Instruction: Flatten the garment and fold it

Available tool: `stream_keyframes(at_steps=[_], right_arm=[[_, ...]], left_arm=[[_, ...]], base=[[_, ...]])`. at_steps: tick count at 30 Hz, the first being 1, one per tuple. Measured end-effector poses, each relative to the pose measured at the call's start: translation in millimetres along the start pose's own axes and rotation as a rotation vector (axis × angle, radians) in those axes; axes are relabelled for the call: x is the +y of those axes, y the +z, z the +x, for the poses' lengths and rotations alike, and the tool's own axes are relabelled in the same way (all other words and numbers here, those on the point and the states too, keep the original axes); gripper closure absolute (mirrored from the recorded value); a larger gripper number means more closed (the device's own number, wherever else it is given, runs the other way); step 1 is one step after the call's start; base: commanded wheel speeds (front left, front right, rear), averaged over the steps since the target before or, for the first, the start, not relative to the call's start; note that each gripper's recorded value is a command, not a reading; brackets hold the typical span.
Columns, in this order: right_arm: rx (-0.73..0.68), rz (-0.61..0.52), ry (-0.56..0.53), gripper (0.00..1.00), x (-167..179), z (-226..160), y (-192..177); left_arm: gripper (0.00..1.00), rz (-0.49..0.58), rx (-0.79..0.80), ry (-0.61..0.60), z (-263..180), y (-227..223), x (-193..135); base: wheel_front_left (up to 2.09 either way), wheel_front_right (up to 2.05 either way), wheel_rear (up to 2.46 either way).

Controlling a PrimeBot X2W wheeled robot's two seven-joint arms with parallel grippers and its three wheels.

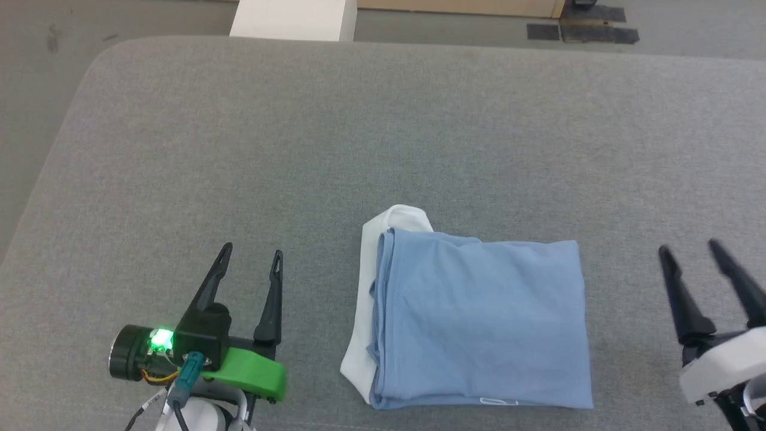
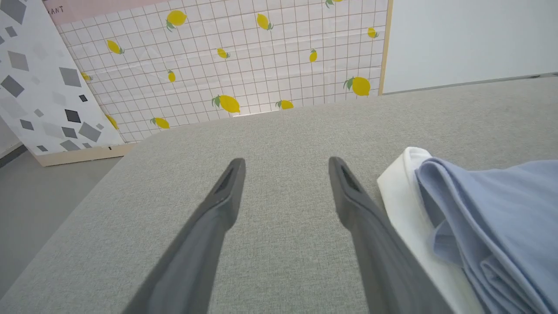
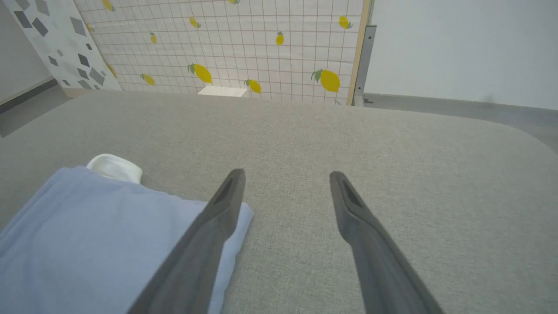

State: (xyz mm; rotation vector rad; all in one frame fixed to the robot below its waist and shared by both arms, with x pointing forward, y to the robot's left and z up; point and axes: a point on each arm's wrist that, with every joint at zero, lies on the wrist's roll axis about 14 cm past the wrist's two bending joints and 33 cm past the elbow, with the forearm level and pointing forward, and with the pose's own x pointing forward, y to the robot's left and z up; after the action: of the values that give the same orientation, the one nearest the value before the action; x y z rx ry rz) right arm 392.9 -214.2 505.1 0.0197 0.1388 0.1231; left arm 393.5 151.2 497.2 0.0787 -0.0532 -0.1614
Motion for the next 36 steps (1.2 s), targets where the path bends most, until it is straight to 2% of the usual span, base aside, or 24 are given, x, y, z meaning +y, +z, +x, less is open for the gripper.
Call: stream_keyframes(at_steps=[4,9,12,19,27,28,29,36], right_arm=[[0.209,0.149,0.081,0.0,12,4,-33],[0.535,0.279,0.177,0.0,27,-4,-80],[0.666,0.358,0.203,0.0,34,-7,-98],[0.842,0.434,0.279,0.0,67,2,-124],[0.93,0.372,0.343,0.0,97,15,-142],[0.933,0.361,0.346,0.8,98,16,-143],[0.935,0.351,0.348,1.0,99,17,-144],[0.898,0.246,0.355,1.0,99,22,-139]], left_arm=[[0.0,-0.003,0.022,-0.001,1,-8,0],[0.0,-0.001,0.043,0.008,2,-15,4],[0.0,0.005,0.051,0.017,3,-19,7],[0.0,0.022,0.072,0.04,4,-26,17],[0.0,0.034,0.097,0.066,3,-33,26],[0.0,0.035,0.1,0.067,2,-34,27],[0.0,0.036,0.102,0.069,2,-35,28],[0.0,0.039,0.098,0.075,0,-33,28]], base=[[0.0,0.0,0.0],[0.0,0.0,0.0],[0.0,0.0,0.0],[0.0,0.0,0.0],[0.0,0.0,0.0],[0.0,0.0,0.0],[0.0,0.0,0.0],[0.0,0.0,0.0]])
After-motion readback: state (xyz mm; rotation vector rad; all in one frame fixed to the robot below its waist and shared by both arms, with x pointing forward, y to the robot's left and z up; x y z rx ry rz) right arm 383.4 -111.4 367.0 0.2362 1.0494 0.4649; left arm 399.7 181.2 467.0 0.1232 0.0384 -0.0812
